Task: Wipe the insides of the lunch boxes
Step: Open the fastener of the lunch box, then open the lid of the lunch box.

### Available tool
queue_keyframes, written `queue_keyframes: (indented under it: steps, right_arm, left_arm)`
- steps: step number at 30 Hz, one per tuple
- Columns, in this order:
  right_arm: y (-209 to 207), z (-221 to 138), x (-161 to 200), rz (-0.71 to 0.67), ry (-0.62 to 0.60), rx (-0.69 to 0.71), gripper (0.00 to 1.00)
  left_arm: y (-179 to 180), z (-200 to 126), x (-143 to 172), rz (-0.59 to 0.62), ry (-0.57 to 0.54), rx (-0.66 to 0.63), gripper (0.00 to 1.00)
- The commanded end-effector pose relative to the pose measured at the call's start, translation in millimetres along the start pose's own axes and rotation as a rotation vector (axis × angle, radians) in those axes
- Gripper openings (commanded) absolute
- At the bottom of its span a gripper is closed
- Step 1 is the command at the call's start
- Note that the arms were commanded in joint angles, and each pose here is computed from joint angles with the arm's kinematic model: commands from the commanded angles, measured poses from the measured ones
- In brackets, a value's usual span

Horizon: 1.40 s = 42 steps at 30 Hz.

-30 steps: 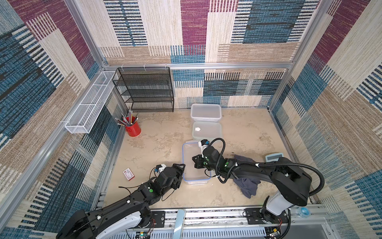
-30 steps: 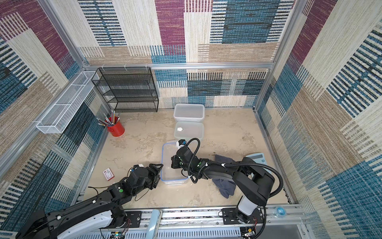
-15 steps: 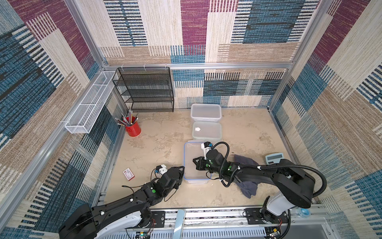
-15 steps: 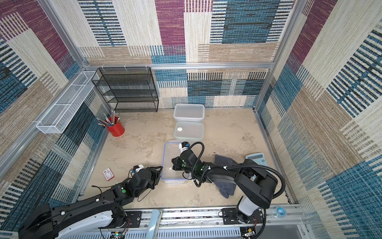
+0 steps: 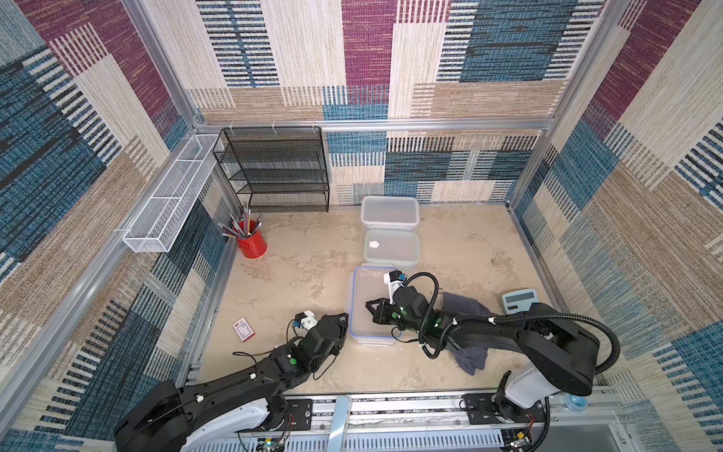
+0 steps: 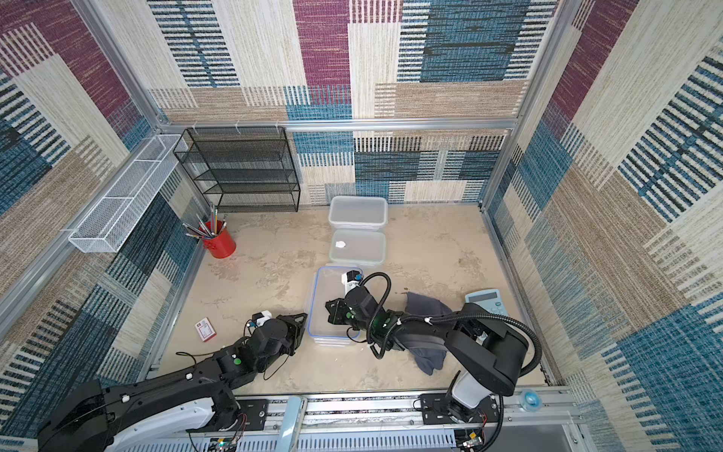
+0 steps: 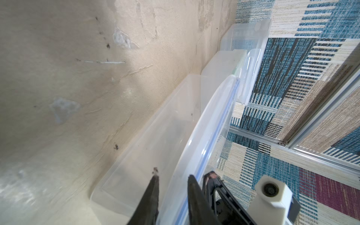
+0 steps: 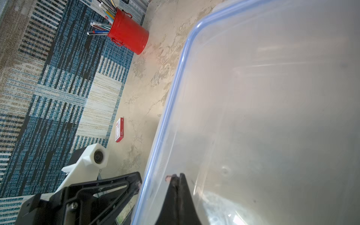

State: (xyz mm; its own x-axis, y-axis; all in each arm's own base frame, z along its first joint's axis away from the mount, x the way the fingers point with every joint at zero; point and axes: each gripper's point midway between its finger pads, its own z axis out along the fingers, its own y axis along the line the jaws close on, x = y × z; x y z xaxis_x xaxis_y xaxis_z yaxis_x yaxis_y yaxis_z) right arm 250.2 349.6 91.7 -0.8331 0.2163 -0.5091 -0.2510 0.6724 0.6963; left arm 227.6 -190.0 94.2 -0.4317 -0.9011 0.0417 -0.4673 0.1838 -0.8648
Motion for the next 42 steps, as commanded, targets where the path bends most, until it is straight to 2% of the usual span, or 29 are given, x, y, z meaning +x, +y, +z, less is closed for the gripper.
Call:
queue_keyframes:
  steps: [1, 8, 15, 19, 35, 38, 42]
  right_arm:
    - [-73, -12, 63, 0.038, 0.239, 0.273, 0.0]
    - [-73, -13, 59, 0.028, 0.229, 0.289, 0.0]
    - [-70, -11, 57, 0.02, 0.231, 0.289, 0.0]
    - [-69, -11, 56, 0.019, 0.228, 0.292, 0.0]
    - [-72, -12, 57, 0.012, 0.24, 0.309, 0.0]
    - [-70, -13, 56, 0.009, 0.239, 0.306, 0.0]
    - [-60, -15, 45, -0.019, 0.219, 0.302, 0.0]
  left_arm:
    - [-8, -1, 7, 0.038, 0.033, 0.023, 0.25]
    - [-15, -3, 10, 0.095, 0.045, 0.041, 0.23]
    - [-17, -6, 14, 0.189, 0.068, 0.028, 0.31]
    - [-14, -8, 13, 0.245, 0.066, -0.001, 0.31]
    - [-32, -13, 5, 0.39, 0.005, 0.051, 0.08]
    - [-31, -13, 5, 0.407, 0.006, 0.046, 0.01]
    - [-32, -14, 5, 0.435, 0.009, 0.038, 0.0]
